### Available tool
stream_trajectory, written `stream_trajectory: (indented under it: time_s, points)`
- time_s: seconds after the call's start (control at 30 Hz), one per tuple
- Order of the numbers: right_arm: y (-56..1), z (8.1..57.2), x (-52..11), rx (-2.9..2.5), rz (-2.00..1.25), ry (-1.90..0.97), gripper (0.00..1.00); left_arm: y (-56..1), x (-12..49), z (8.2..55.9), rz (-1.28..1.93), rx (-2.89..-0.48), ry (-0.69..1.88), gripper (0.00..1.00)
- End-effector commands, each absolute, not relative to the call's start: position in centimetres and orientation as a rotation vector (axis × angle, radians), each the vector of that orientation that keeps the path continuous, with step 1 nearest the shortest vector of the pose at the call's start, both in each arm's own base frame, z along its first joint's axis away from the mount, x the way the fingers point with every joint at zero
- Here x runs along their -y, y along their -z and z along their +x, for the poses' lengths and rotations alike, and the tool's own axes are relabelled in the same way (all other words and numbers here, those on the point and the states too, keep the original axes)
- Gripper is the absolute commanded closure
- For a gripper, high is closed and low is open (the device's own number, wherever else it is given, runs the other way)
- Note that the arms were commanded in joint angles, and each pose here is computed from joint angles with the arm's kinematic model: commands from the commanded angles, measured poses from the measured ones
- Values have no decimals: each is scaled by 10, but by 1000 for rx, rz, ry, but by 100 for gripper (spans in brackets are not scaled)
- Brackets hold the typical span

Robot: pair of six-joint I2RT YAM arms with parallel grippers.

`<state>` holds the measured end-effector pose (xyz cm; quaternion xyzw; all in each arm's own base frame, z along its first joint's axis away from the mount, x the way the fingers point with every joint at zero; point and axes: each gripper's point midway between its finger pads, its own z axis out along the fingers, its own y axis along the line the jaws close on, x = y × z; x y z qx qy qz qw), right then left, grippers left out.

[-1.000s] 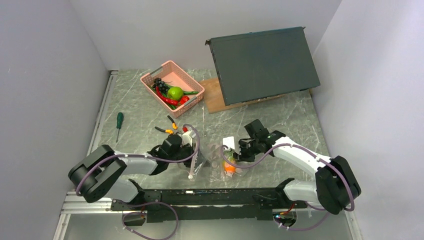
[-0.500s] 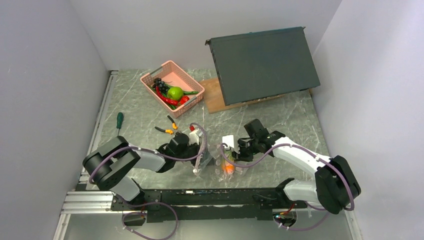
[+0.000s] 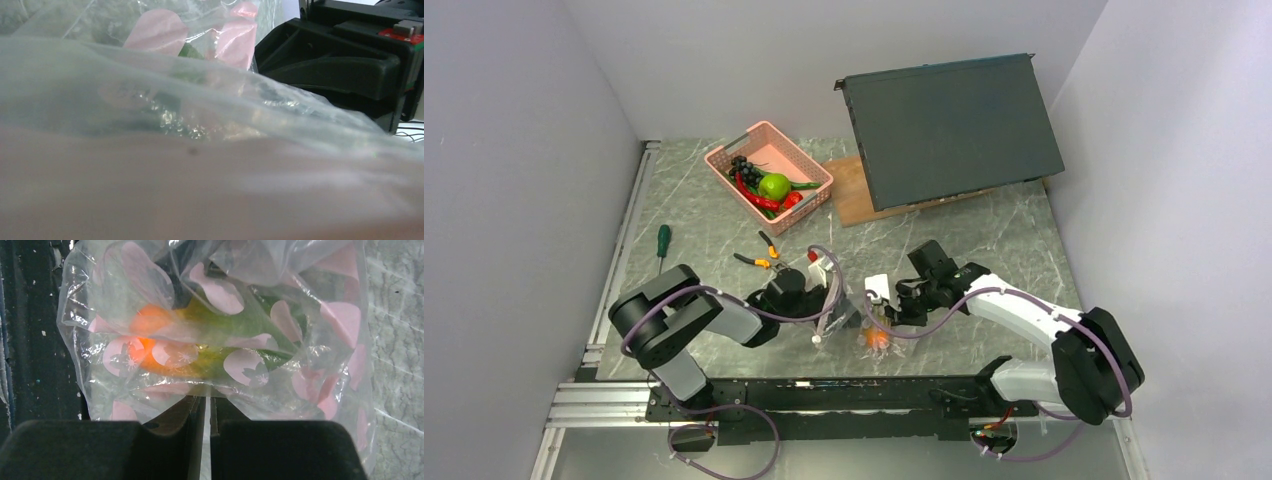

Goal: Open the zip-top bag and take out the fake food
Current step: Pick up the fake fruit from the zipper food storage bag.

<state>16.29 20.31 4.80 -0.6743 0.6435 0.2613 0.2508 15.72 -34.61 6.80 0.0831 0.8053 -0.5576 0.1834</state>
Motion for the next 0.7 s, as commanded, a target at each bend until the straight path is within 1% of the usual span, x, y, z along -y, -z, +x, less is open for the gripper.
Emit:
stream_trajectory:
  time_s: [0.0,0.13,0.17,0.57,0.67]
  points:
    - [-54,157,-214,-1699,-1840,-779,90,-89,365,157,280,-2186,1660,35]
    - [-57,154,-217,-1678,-1845,-805,90,-85,373,154,294,-2207,1654,27]
    - [-58,153,-217,-1672,-1844,-814,89,-84,374,153,296,-2210,1656,26]
    - [-66,142,-221,-1611,-1867,-876,81,-85,385,154,248,-2192,1696,25]
    - [-67,139,-222,-1591,-1874,-895,76,-91,386,154,220,-2164,1724,26]
